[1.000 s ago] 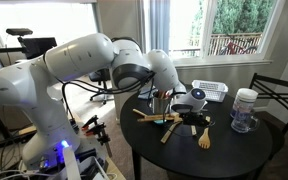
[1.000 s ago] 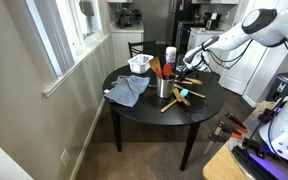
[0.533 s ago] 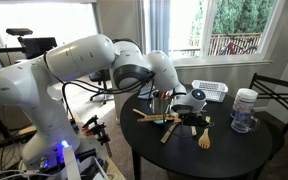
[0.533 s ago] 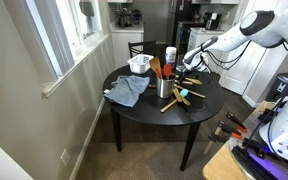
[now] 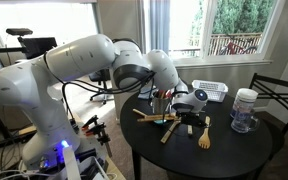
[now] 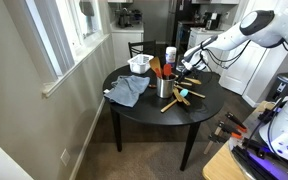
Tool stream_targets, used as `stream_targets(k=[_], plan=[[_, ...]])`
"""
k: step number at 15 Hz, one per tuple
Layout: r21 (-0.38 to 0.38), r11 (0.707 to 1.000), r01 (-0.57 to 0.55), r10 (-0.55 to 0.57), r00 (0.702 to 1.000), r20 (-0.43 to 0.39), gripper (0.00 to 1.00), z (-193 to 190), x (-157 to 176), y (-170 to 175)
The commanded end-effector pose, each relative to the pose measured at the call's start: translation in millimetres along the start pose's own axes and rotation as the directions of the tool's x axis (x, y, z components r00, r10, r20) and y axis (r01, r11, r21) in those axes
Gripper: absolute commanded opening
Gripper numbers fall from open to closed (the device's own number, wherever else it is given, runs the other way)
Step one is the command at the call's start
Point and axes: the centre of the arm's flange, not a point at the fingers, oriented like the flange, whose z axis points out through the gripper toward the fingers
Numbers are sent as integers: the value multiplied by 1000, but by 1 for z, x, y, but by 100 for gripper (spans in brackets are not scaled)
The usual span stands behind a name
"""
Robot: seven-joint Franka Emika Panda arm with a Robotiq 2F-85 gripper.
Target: Put the spoon into the bucket
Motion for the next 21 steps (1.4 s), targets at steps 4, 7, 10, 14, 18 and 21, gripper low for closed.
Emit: stream_targets(k=[4, 7, 10, 14, 18, 21], plan=[[-34, 999, -42, 42, 999, 2, 100, -11, 4, 1], [-74, 996, -49, 51, 998, 22, 100, -13, 0, 10], [-97, 994, -54, 58, 998, 36, 75, -13, -3, 15], [-113, 993, -38, 43, 998, 48, 53, -13, -1, 15], [-131, 991, -27, 34, 998, 49, 26, -14, 3, 15], [-133, 991, -22, 29, 998, 50, 10, -13, 4, 15]])
